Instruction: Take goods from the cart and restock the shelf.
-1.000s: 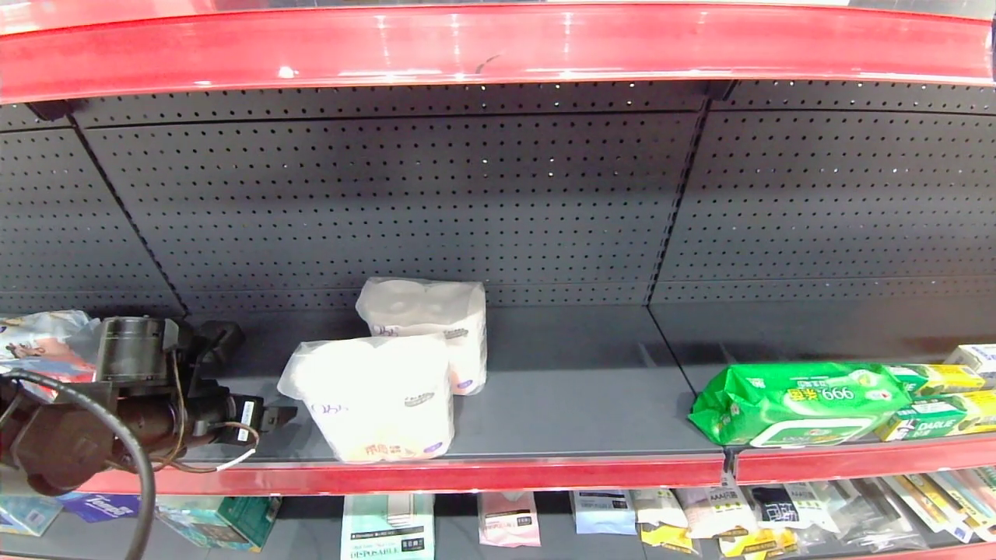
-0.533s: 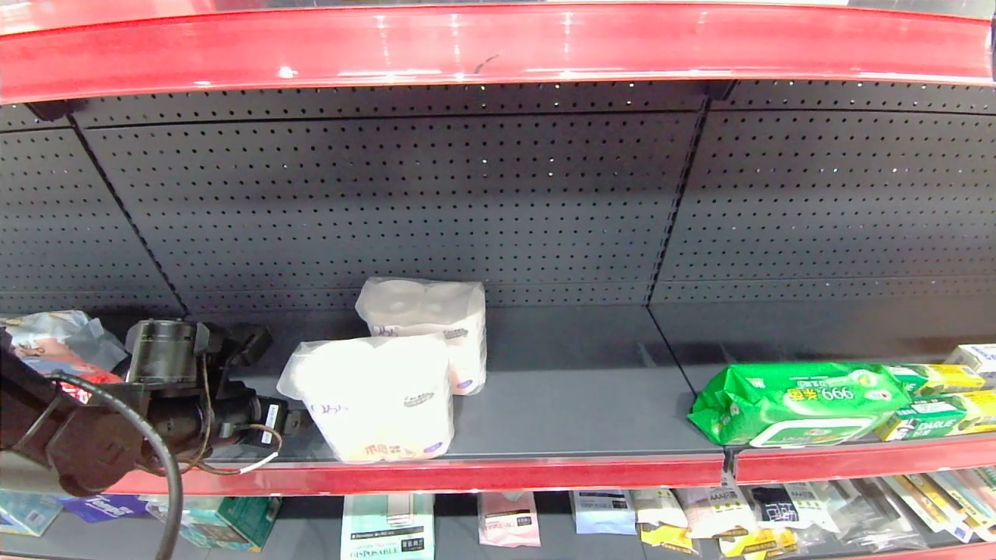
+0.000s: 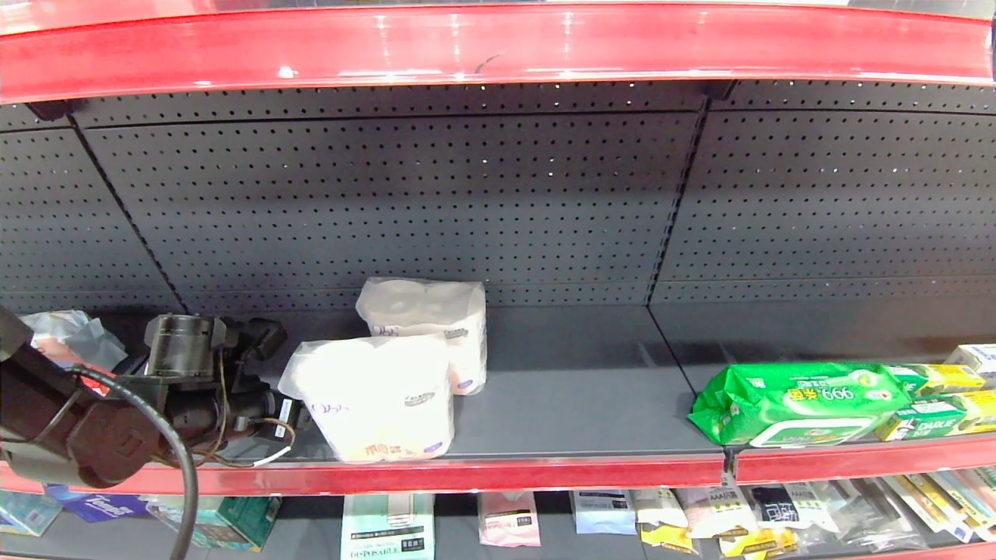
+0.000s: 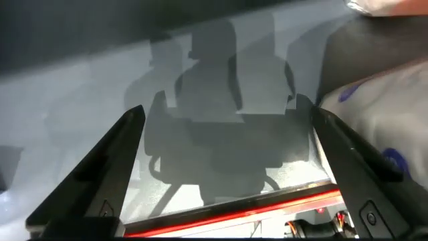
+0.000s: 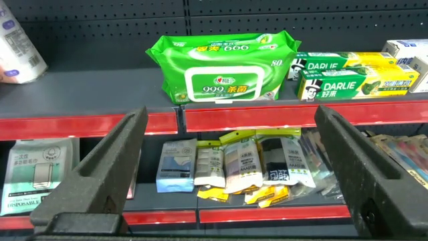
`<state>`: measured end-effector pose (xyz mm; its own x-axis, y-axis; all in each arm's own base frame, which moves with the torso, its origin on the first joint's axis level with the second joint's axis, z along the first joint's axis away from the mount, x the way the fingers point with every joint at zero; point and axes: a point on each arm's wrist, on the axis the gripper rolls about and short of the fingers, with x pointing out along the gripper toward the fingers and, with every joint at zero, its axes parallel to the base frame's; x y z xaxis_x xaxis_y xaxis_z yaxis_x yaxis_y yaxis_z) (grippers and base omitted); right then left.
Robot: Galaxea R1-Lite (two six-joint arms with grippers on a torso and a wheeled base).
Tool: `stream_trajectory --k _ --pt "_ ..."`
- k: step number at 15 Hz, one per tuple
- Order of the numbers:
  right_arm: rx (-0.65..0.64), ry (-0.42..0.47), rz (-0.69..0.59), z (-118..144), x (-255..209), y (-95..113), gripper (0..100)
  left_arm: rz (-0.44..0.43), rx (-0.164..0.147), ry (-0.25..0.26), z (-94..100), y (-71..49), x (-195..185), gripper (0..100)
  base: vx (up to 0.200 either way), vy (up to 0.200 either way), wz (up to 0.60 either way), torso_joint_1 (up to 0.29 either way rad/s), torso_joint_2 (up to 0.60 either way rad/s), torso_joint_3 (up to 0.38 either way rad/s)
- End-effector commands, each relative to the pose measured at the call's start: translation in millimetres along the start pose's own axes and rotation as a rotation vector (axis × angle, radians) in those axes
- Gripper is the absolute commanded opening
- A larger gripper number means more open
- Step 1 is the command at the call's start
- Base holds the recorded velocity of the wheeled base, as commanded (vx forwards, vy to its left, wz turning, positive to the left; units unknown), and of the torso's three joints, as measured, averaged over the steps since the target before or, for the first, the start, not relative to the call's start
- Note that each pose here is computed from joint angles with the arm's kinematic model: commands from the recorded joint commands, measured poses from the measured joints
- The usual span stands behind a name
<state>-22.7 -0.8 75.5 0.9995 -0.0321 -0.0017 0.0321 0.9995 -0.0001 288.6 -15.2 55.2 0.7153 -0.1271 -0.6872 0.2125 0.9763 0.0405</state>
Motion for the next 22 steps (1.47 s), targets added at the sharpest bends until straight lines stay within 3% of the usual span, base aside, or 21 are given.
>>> stream_trajectory --k 1,6,17,18,20,21,22 --pt "0.000 0.001 0.000 0.0 0.1 0.0 100 -0.010 0.009 0.001 0.3 -3.7 1.2 100 0.000 0.000 0.00 0.000 0.00 0.000" --pt "0.000 0.001 0.000 0.0 0.1 0.0 100 -0.035 0.031 0.014 -0.9 -13.4 5.2 100 0.000 0.000 0.00 0.000 0.00 0.000" --pt "0.000 0.001 0.000 0.0 0.1 0.0 100 -0.034 0.040 -0.003 2.6 -15.3 2.9 100 0.000 0.000 0.00 0.000 0.00 0.000" --pt "0.000 0.001 0.000 0.0 0.1 0.0 100 -0.001 0.044 -0.037 5.9 -5.9 -15.0 100 0.000 0.000 0.00 0.000 0.00 0.000" --pt "0.000 0.001 0.000 0.0 0.1 0.0 100 0.052 0.096 -0.080 6.9 5.9 -49.2 100 0.000 0.000 0.00 0.000 0.00 0.000" --pt "0.000 0.001 0.000 0.0 0.1 0.0 100 0.052 0.096 -0.080 6.9 5.9 -49.2 100 0.000 0.000 0.00 0.000 0.00 0.000" --pt "0.000 0.001 0.000 0.0 0.1 0.0 100 0.083 0.102 -0.100 3.2 9.1 -85.3 100 0.000 0.000 0.00 0.000 0.00 0.000"
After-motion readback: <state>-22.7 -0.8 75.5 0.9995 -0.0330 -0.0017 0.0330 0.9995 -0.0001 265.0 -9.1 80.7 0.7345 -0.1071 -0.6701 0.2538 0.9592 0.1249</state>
